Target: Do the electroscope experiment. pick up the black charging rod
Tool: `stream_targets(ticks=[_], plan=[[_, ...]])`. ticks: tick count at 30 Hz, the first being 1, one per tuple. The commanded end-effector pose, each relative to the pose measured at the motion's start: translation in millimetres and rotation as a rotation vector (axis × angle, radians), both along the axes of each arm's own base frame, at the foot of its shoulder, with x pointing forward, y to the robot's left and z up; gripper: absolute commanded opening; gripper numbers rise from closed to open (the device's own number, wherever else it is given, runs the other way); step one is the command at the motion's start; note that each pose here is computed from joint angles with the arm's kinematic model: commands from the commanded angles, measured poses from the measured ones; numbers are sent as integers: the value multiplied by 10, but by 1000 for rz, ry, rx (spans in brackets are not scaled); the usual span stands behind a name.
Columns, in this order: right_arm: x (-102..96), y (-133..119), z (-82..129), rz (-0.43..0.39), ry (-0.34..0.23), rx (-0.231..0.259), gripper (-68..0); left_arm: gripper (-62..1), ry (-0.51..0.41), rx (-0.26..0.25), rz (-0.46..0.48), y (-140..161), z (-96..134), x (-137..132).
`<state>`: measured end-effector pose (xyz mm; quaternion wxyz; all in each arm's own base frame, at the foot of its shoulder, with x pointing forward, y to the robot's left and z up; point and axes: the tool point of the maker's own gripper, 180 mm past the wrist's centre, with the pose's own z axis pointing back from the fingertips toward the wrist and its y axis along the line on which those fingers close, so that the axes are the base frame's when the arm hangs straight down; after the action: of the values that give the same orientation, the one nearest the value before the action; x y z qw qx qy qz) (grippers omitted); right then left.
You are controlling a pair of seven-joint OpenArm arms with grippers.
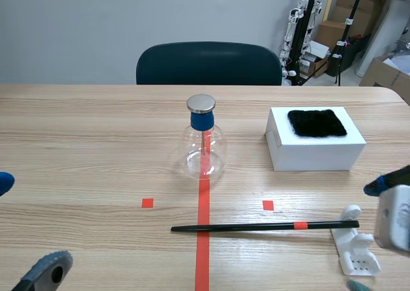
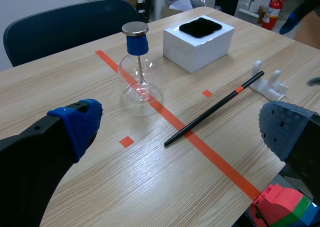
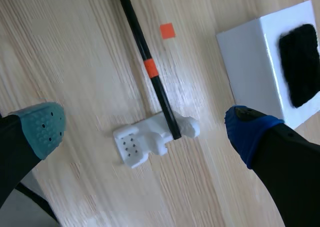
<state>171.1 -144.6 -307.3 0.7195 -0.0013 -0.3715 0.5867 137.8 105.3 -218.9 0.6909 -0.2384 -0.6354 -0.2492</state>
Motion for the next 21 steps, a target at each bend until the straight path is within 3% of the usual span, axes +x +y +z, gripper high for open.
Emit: stream_targets(ticks=[1,5,12,17,21], plan=[[125,10,58,27,-24,-41,4,14,-26,-25,-2,-25,93,24],[311,11,41,62,-19,-144,4,14,-26,-25,-2,-25,92,24],[571,93,-106,114,13,-274,4,14,-36,-23,-3,-25,103,47],[540,83,-408,117,135,-359,4,14,-52,-18,-3,-24,120,92],[482,162,-542,175,212,-372,4,14,-67,-8,-5,-24,130,135]])
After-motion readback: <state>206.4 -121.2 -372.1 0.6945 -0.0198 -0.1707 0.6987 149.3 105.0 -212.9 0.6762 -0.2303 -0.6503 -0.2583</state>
